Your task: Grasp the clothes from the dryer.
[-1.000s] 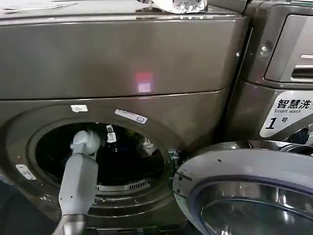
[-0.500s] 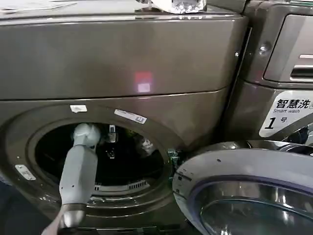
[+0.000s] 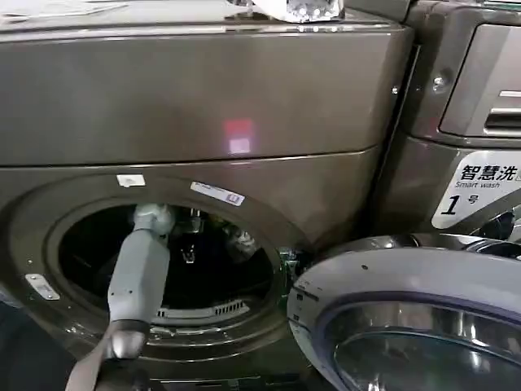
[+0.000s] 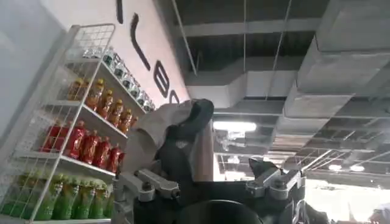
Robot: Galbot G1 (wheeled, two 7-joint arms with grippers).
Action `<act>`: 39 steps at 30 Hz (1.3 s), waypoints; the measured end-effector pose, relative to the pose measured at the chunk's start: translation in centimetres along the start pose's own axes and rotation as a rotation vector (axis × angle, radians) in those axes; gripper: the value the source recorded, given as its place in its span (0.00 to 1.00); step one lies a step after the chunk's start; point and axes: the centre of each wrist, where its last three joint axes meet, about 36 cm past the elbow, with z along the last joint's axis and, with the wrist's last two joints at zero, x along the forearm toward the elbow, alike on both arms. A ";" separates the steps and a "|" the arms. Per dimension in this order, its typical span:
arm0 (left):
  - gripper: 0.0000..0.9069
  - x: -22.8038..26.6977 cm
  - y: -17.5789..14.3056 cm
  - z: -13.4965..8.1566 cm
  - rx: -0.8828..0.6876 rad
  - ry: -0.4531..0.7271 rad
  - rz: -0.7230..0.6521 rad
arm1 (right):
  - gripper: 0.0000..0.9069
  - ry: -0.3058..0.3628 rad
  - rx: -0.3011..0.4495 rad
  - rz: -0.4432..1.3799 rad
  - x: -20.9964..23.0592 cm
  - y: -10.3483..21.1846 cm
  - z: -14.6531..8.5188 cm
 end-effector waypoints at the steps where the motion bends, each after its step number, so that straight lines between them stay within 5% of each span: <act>1: 1.00 -0.2 0.0 0.2 0.005 0.004 0.002 | 1.00 -0.001 0.000 0.000 0.0 0.0 0.0; 22: 0.98 -2.5 0.3 1.9 0.036 0.040 -0.042 | 1.00 0.000 0.007 -0.003 0.1 -0.1 0.1; 23: 0.38 -2.7 0.3 1.9 0.036 0.036 -0.040 | 1.00 0.000 0.007 -0.003 0.1 -0.1 0.0; 24: 0.13 -2.9 0.2 1.9 0.036 0.034 -0.038 | 1.00 0.000 0.008 -0.003 0.1 -0.1 0.0; 27: 0.00 -3.3 0.0 2.0 0.033 0.029 -0.037 | 1.00 0.000 0.008 -0.002 0.1 -0.1 0.0; 39: 0.00 -4.0 -0.3 2.6 0.036 0.012 -0.034 | 1.00 0.001 0.006 -0.002 0.1 -0.1 0.2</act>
